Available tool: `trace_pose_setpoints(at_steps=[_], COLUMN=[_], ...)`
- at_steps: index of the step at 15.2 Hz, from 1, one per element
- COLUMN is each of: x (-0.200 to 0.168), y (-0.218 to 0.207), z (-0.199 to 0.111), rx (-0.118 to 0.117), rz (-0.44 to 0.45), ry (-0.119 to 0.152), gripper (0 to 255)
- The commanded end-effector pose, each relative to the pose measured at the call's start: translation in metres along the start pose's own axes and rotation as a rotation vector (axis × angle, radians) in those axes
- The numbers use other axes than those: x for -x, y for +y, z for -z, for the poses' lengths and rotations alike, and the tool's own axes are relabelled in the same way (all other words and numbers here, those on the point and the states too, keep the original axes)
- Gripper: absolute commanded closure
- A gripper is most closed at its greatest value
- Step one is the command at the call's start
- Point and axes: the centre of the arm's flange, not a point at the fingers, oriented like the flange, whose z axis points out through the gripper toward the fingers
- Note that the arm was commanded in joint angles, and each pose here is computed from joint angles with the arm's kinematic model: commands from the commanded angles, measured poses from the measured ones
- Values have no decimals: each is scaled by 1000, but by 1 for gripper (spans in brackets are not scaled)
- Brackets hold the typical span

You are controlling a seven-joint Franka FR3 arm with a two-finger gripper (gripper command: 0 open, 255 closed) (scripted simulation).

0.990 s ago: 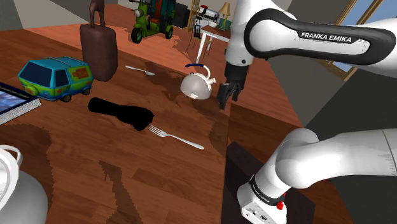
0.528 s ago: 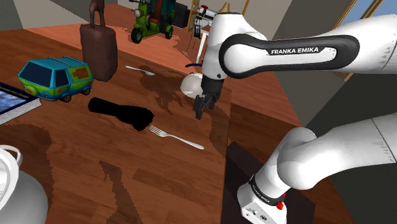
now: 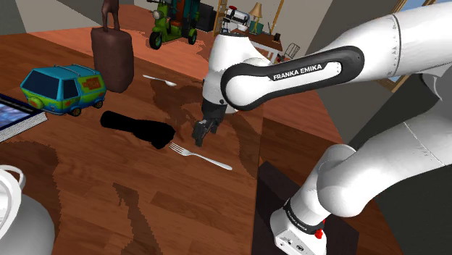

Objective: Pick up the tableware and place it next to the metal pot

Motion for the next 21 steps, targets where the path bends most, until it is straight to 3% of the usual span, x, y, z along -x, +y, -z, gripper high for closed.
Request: trace_pose_setpoints(at_steps=[1,3,11,19,20,21], x=[-15,-29,-30,-30,-30,-30], y=[-15,-30,-31,-31,-31,-31], z=[-16,-28,-68,-68,-68,-68], rx=[-11,-19,-19,-19,-19,-19], rz=[29,58,58,58,58,58], ry=[24,46,46,46,46,46], gripper=[0,0,0,0,255,255])
